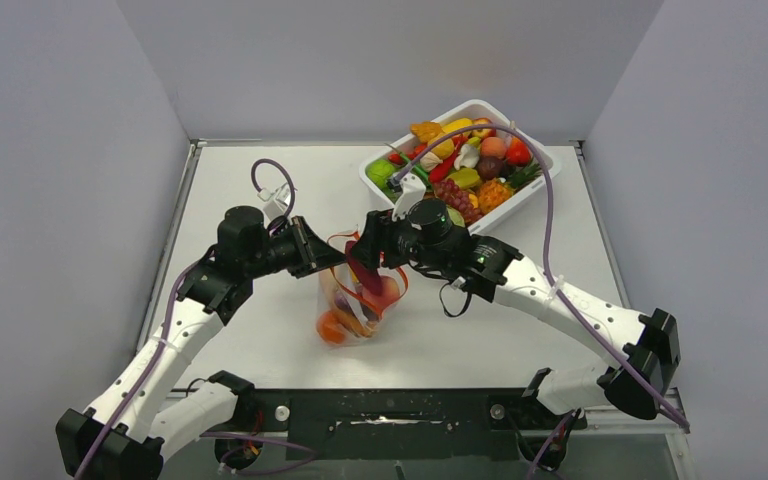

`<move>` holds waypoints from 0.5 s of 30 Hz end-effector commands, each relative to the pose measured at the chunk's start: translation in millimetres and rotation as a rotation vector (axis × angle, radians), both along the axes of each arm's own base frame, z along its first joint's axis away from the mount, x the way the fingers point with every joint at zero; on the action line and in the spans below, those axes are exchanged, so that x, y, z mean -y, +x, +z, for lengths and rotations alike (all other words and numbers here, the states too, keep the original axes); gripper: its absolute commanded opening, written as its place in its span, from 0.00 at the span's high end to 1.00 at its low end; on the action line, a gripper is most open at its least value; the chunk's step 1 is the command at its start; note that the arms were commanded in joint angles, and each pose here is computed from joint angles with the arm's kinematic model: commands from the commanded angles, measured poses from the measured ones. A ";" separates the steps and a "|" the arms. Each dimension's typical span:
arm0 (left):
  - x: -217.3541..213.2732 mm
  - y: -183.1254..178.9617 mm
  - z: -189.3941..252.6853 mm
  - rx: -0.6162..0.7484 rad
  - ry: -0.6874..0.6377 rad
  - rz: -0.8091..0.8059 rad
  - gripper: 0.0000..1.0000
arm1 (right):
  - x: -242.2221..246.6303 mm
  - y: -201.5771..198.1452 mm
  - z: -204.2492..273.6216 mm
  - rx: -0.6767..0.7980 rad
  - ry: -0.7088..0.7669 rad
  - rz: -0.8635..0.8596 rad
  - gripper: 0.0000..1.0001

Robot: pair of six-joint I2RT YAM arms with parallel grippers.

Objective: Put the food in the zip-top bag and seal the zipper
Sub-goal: Place the fake vegetable in the zipper food storage bag.

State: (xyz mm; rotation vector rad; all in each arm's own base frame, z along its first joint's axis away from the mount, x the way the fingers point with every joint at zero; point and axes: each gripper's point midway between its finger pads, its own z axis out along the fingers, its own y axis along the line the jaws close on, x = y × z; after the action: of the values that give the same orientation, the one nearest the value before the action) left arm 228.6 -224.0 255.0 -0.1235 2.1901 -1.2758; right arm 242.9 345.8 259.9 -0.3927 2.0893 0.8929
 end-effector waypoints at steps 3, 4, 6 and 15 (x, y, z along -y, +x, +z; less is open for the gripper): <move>6.4 0.6 43.8 0.143 -0.083 -0.030 1.00 | -5.3 -0.6 36.3 0.052 0.066 0.009 0.36; 6.4 0.5 44.2 0.144 -0.084 -0.031 1.00 | -2.9 -1.3 38.7 0.057 0.065 0.006 0.35; 6.4 0.6 44.2 0.143 -0.083 -0.030 1.00 | 3.4 -1.5 43.9 0.074 0.059 -0.002 0.34; 6.0 1.1 45.1 0.146 -0.084 -0.026 1.00 | 26.0 -10.0 42.6 0.141 -0.039 0.049 0.34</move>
State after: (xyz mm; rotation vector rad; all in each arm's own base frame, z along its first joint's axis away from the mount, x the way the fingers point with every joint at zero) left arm 228.2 -224.1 255.6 -0.1254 2.1894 -1.2790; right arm 234.6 330.3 266.2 -0.4673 2.0848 0.8387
